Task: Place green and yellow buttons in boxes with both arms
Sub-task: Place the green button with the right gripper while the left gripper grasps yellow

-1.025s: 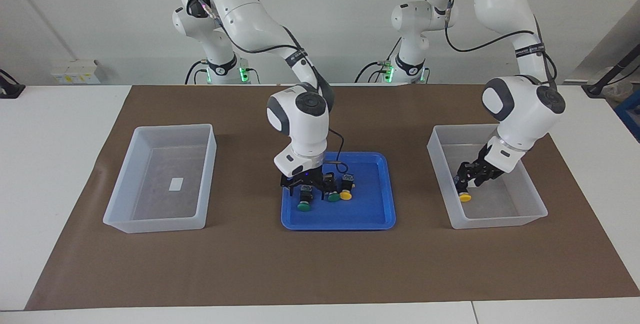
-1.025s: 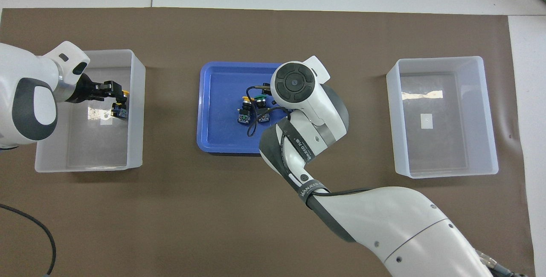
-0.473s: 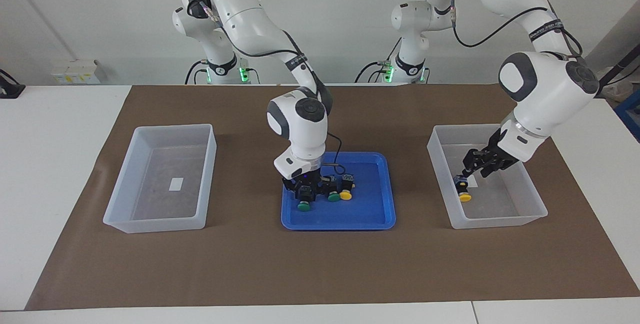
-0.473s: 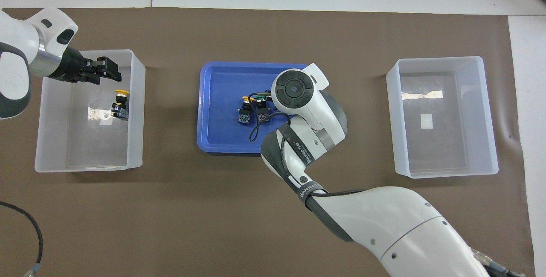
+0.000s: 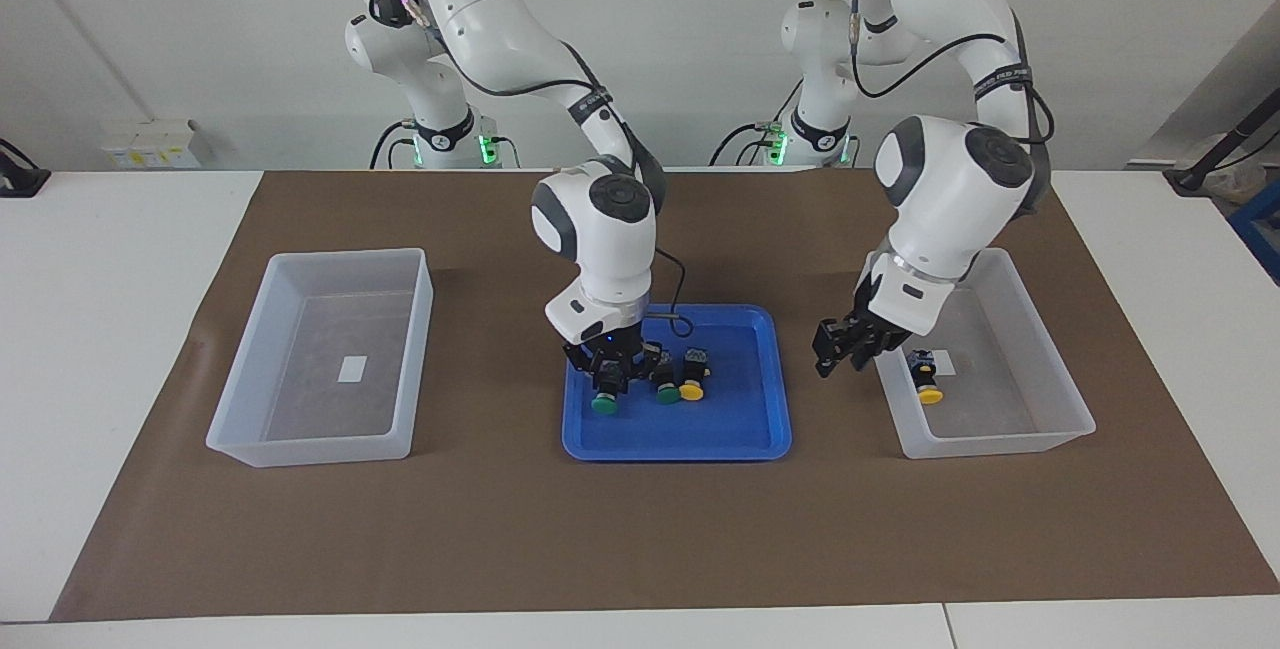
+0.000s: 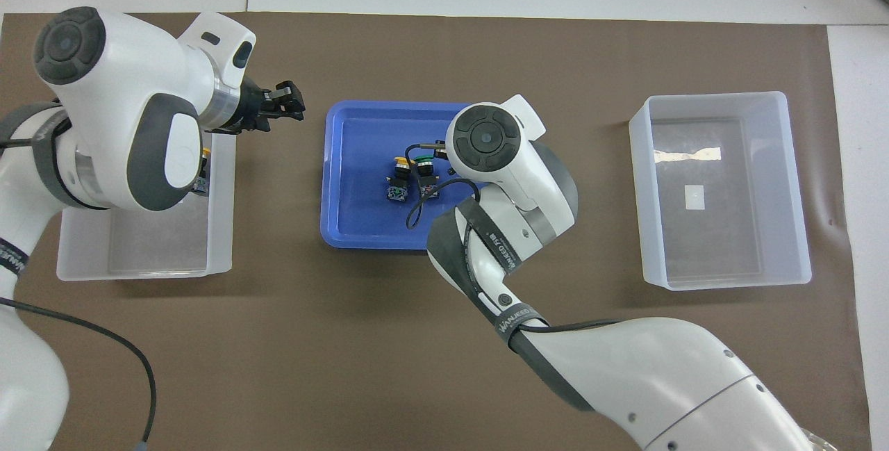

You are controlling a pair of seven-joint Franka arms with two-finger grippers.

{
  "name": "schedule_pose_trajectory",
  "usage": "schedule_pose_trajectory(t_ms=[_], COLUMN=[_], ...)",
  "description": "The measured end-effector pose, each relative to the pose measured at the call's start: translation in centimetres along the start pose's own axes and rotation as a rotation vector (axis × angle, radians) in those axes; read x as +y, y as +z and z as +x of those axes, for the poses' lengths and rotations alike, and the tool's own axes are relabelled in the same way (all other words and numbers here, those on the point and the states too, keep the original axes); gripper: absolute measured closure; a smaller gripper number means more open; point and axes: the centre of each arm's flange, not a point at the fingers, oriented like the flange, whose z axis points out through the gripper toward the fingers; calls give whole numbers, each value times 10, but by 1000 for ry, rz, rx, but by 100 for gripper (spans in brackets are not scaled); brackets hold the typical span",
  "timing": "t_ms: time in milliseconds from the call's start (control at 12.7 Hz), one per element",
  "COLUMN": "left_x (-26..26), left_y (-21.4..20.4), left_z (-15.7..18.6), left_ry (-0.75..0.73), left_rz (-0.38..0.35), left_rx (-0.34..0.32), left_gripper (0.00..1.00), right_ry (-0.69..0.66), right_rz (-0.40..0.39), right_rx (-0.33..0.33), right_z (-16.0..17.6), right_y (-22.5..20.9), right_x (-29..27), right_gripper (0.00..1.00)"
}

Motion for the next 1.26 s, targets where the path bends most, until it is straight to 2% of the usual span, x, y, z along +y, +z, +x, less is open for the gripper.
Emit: schedule_pose_trajectory(t_ms=[237, 473, 631, 946, 1261], left_x=[14, 37, 60, 95, 96], left_y=[30, 66, 89, 110, 124], left_z=[-19, -41, -61, -102, -124], left_ry=[5, 26, 51, 125, 257], left_rz=[-17, -29, -31, -24, 17], left_rx=[39, 51, 36, -7, -79], left_gripper=[41, 41, 41, 41, 41], right_ry=[93, 72, 24, -38, -75], right_rz=[2, -25, -43, -67, -15], right_rx=[6, -6, -26, -58, -83], right_z=[35, 62, 69, 81, 93], right_y=[-54, -77, -75, -70, -55], right_x=[54, 121, 167, 255, 329], right_gripper=[59, 59, 59, 59, 59])
